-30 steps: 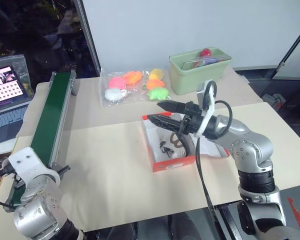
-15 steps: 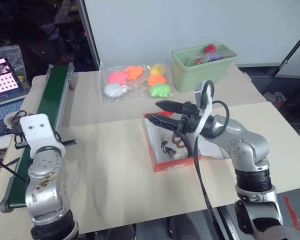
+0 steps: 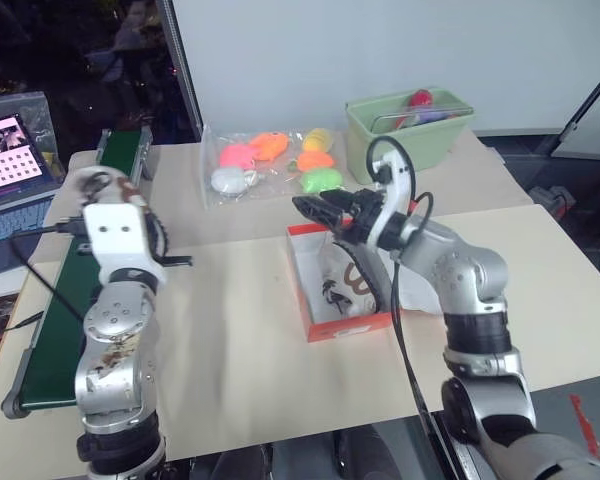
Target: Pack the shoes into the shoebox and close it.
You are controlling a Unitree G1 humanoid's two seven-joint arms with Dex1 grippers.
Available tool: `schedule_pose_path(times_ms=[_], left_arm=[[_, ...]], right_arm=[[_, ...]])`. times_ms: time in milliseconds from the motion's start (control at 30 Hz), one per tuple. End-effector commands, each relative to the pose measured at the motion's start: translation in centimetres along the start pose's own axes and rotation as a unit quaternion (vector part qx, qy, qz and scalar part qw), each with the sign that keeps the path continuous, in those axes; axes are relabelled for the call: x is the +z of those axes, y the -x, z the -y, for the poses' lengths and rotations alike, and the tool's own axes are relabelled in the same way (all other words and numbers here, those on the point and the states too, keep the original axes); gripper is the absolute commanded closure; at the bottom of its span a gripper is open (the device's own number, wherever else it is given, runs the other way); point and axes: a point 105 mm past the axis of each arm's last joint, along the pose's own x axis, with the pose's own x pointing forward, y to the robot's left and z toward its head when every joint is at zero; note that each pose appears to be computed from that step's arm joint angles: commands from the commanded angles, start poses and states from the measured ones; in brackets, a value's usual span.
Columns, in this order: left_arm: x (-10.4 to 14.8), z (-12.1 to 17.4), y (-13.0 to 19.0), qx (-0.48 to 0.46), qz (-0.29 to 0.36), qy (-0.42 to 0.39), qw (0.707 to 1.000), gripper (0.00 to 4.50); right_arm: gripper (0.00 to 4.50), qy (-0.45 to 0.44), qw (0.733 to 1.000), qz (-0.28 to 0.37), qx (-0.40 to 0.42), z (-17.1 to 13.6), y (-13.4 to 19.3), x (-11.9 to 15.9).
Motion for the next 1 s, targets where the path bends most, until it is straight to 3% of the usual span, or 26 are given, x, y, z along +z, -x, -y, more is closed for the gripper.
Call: schedule_pose_path(times_ms=[33, 300, 467, 633, 1000], left_arm=[[1.6, 1.6, 0.2, -0.054, 0.041, -0.014, 0.998, 4.46], [1.7, 4.7, -0.1, -0.146, 0.05, -0.014, 0.988, 4.46], [3.3, 7.7, -0.1, -0.226, 0.088, -0.007, 0.97, 4.46], [3.4, 8.4, 0.1, -0.247, 0.092, -0.005, 0.965, 4.46], [3.0, 8.5, 0.5, -0.255, 0.086, -0.004, 0.963, 4.46]], right_arm=[[0.0, -0.081, 0.997, 0.001, 0.012, -1.0, -0.9, 2.3], [0.0, -0.12, 0.989, -0.074, 0.035, -2.7, -3.1, 1.8], [0.0, -0.123, 0.978, -0.159, 0.062, -4.2, -4.2, -1.7], [0.0, -0.129, 0.974, -0.169, 0.08, -4.8, -4.5, -2.2], [0.0, -0.154, 0.974, -0.135, 0.091, -5.0, -5.2, -0.5]])
